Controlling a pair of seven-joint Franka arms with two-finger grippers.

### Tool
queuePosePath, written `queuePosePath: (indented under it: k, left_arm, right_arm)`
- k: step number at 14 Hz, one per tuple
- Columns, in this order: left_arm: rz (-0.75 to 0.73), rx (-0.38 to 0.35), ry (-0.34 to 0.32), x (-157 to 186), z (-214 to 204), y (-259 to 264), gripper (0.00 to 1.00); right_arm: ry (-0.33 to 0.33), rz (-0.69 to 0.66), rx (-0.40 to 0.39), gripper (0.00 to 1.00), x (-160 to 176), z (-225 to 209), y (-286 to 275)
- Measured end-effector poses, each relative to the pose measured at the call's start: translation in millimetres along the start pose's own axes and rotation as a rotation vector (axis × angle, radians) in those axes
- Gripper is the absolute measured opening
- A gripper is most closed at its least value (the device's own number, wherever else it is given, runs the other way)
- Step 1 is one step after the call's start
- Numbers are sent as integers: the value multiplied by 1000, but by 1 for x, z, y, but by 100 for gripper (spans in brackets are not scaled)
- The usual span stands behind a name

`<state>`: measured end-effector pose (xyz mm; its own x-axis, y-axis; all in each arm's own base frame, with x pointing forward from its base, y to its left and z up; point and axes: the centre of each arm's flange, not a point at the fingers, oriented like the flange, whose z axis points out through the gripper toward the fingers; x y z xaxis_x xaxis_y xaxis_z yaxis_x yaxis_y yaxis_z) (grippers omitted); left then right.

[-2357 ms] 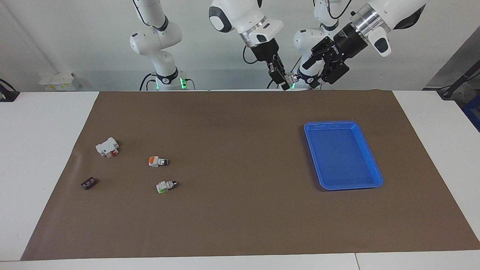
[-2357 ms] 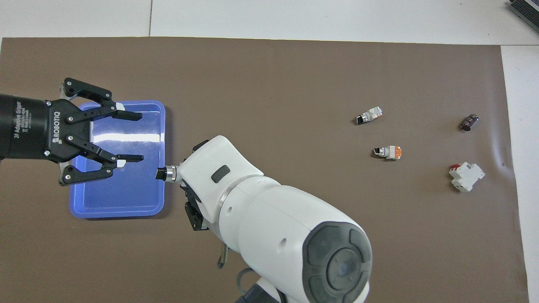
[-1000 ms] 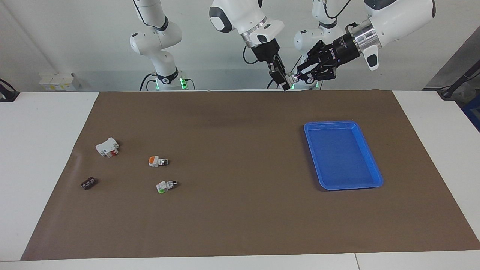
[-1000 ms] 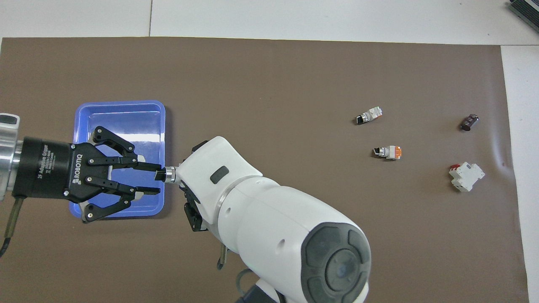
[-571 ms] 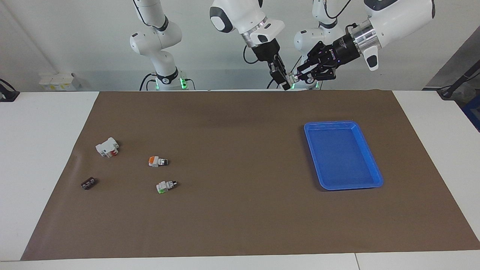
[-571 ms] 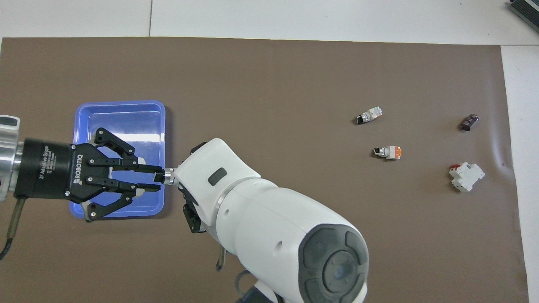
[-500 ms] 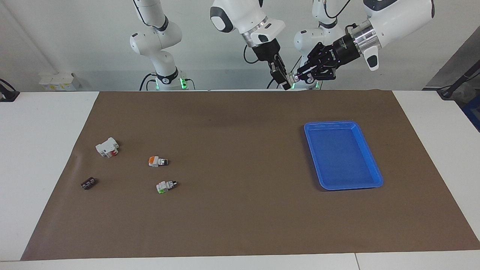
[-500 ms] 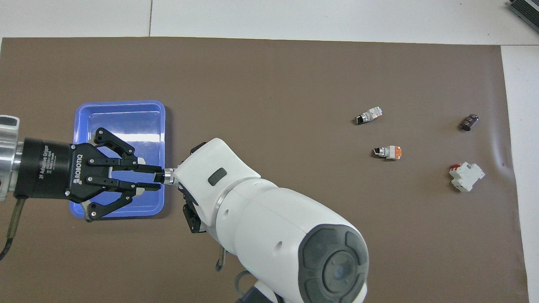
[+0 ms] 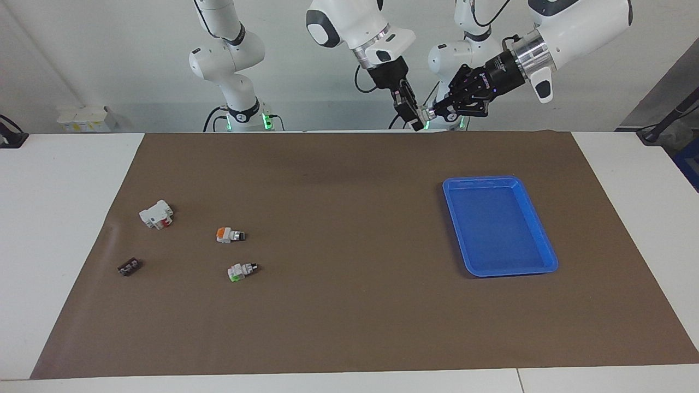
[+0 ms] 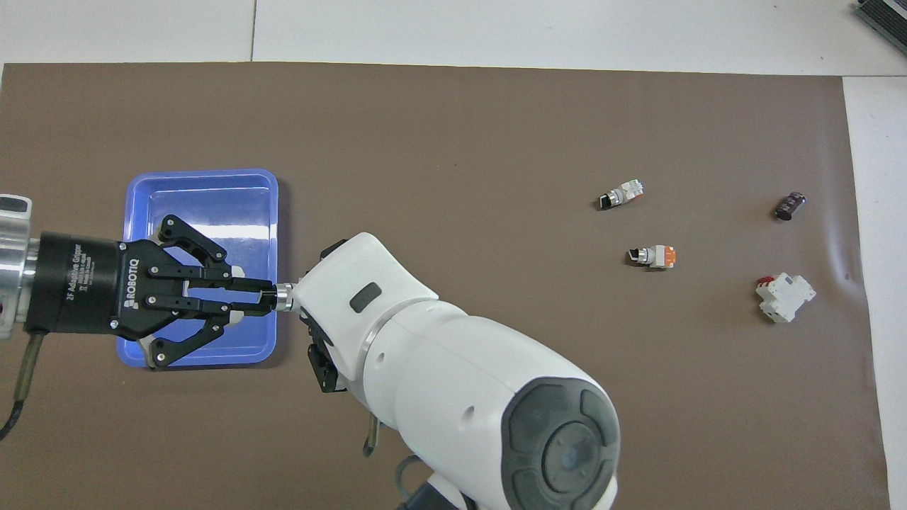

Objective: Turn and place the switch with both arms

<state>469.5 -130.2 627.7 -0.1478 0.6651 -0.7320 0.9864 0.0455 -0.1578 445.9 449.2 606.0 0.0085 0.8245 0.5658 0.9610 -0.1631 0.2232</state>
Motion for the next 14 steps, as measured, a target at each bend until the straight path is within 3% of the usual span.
queuePosePath:
  k: [7, 14]
  left_arm:
    - [75, -3, 1, -1, 0, 0, 11]
    - [557, -5, 12, -2, 2, 0, 11]
  right_arm:
    - [0, 2, -1, 41, 0, 0, 0]
    - [-3, 5, 1, 41, -1, 0, 1]
